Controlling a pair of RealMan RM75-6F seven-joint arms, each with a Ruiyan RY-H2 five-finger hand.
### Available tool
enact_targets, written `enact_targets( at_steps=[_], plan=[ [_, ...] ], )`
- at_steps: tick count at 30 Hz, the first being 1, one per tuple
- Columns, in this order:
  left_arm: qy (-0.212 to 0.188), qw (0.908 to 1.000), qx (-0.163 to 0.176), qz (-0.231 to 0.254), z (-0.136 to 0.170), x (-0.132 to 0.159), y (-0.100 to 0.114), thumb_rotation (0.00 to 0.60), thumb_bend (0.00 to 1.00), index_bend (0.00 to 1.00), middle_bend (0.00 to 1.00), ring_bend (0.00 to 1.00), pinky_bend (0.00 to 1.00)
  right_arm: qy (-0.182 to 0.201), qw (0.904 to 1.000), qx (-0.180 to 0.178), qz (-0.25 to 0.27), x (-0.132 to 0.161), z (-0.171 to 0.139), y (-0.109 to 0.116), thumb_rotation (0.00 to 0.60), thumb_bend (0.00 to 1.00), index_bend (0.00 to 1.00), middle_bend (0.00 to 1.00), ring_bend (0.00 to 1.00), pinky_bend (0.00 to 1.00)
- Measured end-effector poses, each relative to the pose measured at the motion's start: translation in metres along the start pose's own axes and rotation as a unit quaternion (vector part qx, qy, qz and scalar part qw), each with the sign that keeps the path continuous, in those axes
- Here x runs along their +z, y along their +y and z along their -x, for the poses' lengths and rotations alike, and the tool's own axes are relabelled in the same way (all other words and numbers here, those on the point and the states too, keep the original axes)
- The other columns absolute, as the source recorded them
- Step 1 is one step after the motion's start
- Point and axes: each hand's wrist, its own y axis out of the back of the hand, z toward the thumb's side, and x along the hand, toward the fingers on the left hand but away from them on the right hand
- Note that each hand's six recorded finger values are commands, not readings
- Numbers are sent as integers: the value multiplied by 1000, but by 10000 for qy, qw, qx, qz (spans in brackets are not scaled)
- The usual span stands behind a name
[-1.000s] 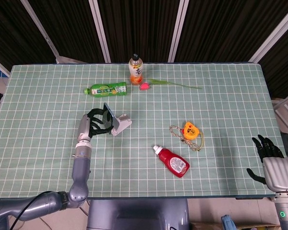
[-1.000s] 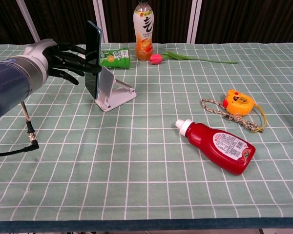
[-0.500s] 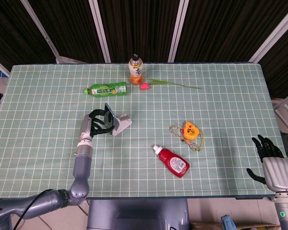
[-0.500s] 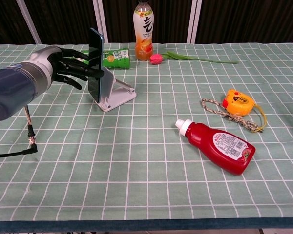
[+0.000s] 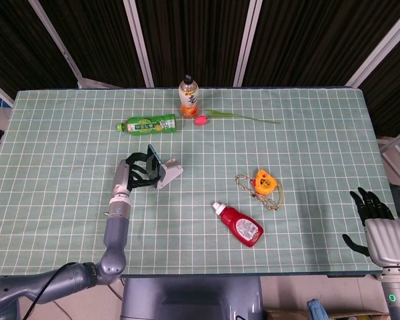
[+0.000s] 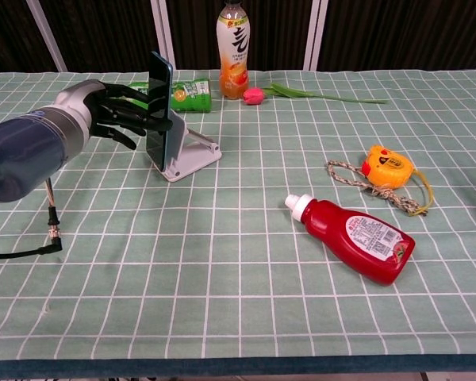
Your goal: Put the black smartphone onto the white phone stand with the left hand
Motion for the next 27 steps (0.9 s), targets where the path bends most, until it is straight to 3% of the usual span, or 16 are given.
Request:
enact_targets(
  at_steps=[27],
  plan=[
    [-95,9999,-36,-49,-2,0,-4,600,244,488,587,453,546,5,10000,4,8,0,0,0,600,313,51,0,0,178]
  ],
)
